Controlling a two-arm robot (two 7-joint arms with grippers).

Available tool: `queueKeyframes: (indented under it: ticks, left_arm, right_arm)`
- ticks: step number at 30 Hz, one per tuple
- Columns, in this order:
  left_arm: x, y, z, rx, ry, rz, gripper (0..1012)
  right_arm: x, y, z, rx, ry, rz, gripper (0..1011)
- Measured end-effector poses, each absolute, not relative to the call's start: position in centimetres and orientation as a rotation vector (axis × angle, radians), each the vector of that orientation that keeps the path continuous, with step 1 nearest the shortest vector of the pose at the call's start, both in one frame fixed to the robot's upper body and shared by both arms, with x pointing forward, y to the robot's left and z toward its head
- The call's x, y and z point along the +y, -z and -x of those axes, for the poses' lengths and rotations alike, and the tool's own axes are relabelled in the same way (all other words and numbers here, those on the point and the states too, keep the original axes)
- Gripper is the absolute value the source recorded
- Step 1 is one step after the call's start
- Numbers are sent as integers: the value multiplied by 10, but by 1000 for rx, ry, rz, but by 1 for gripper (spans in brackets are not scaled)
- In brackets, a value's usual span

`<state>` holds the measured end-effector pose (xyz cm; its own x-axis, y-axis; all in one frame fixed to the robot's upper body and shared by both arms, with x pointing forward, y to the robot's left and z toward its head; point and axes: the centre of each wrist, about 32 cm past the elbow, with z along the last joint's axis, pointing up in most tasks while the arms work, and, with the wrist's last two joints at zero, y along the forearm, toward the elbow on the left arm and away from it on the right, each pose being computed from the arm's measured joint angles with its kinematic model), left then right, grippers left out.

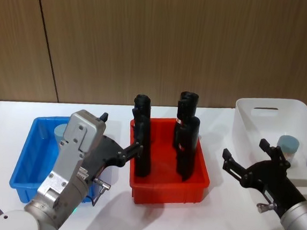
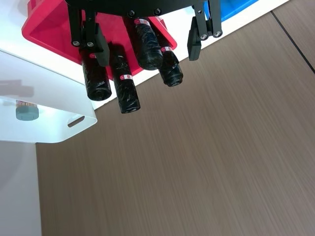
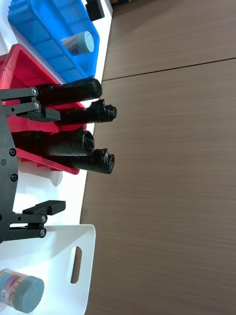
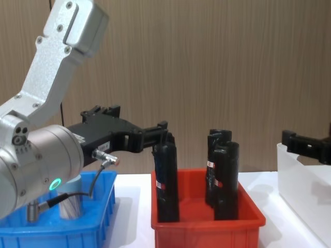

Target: Pick the cotton swabs from the blue box and place them into the white box.

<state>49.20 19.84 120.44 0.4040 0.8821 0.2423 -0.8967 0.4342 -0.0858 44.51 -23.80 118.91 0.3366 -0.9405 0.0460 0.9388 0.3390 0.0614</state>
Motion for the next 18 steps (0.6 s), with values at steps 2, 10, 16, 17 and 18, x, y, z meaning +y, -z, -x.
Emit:
queueKeyframes:
  ticks: [2, 10, 16, 17, 18]
  left_arm:
    - [198, -1204, -492, -267, -1124, -61, 1004]
    - [198, -1204, -492, -267, -1124, -61, 1004]
    - [198, -1204, -492, -268, -1124, -61, 1004]
    - [198, -1204, -492, -267, -1124, -61, 1004]
    - [198, -1204, -492, -267, -1124, -61, 1004]
  right_arm:
    - [-239, -1189, -447, -80, 1220, -24, 1002]
    - [-244, -1190, -464, -90, 1184, -14, 1002]
    - [-249, -1190, -491, -92, 1133, -3, 1002]
    - [-250, -1189, -494, -91, 1131, -2, 1002]
    - [-250, -1189, -498, -90, 1123, -1, 1002]
